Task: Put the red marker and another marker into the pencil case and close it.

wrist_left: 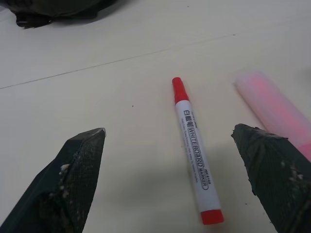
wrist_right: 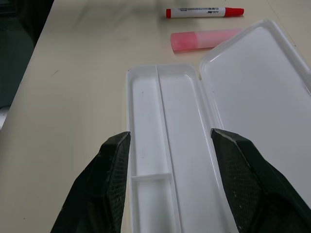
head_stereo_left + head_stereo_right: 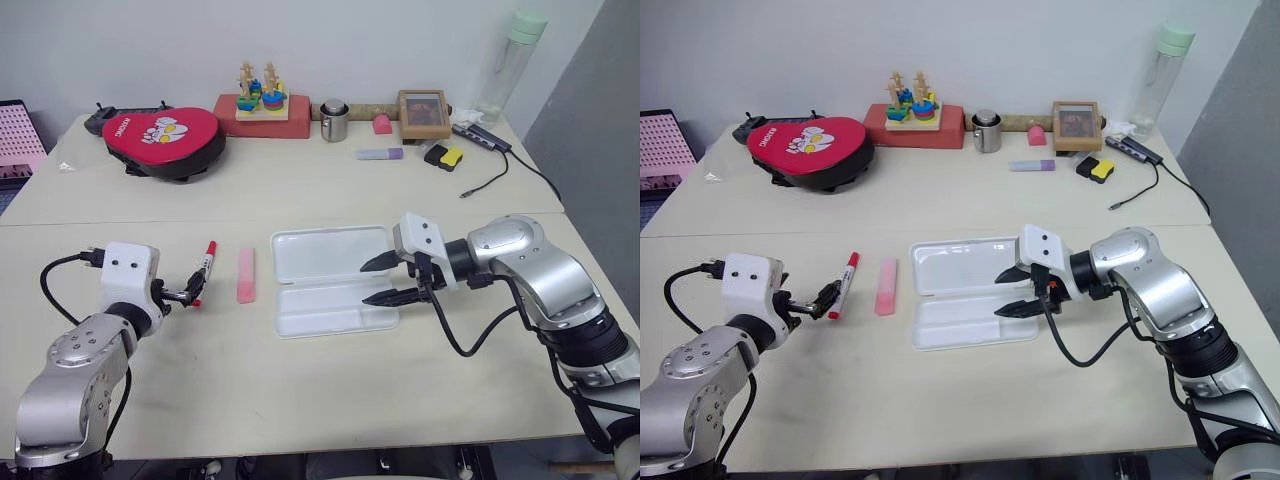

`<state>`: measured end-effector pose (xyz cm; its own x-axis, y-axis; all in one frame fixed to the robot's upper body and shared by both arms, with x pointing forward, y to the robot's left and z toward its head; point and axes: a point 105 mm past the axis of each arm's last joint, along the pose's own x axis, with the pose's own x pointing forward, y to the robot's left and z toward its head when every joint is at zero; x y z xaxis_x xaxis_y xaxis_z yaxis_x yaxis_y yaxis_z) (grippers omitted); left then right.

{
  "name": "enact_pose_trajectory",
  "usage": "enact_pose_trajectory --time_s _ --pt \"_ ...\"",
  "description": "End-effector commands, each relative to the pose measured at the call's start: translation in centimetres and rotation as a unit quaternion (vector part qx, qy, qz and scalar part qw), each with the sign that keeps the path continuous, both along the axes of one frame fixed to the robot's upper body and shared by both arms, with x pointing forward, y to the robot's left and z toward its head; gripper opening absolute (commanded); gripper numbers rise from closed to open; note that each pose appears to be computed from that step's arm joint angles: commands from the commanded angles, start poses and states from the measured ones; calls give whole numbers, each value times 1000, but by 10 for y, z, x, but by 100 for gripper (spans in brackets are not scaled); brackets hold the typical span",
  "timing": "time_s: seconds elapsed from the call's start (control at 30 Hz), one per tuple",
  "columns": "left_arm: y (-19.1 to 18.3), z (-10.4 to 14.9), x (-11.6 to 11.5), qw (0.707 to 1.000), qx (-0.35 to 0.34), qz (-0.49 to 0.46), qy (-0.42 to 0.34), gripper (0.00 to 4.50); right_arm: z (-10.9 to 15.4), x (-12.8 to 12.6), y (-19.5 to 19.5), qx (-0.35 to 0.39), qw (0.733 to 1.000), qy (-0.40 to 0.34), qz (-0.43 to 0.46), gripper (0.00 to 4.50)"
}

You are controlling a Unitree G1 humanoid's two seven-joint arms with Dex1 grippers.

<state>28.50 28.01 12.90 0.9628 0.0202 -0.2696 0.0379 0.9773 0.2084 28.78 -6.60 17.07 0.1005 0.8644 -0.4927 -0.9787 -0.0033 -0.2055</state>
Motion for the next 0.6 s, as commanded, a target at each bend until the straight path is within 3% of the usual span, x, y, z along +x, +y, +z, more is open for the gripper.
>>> enact_pose_trajectory --time_s 0.03,0.37,0.57,0.6 --pt "-1 10 5 1000 8 2 -20 384 9 -3 0 4 1000 -21 6 280" --pt "3 10 13 999 -6 44 -27 384 6 -3 -2 3 1000 -18 2 280" --pt "1 8 18 999 -10 46 -22 277 5 -4 -2 3 1000 -16 1 280" --pt "-1 8 19 999 -12 41 -21 277 5 -4 -2 3 1000 -15 1 280"
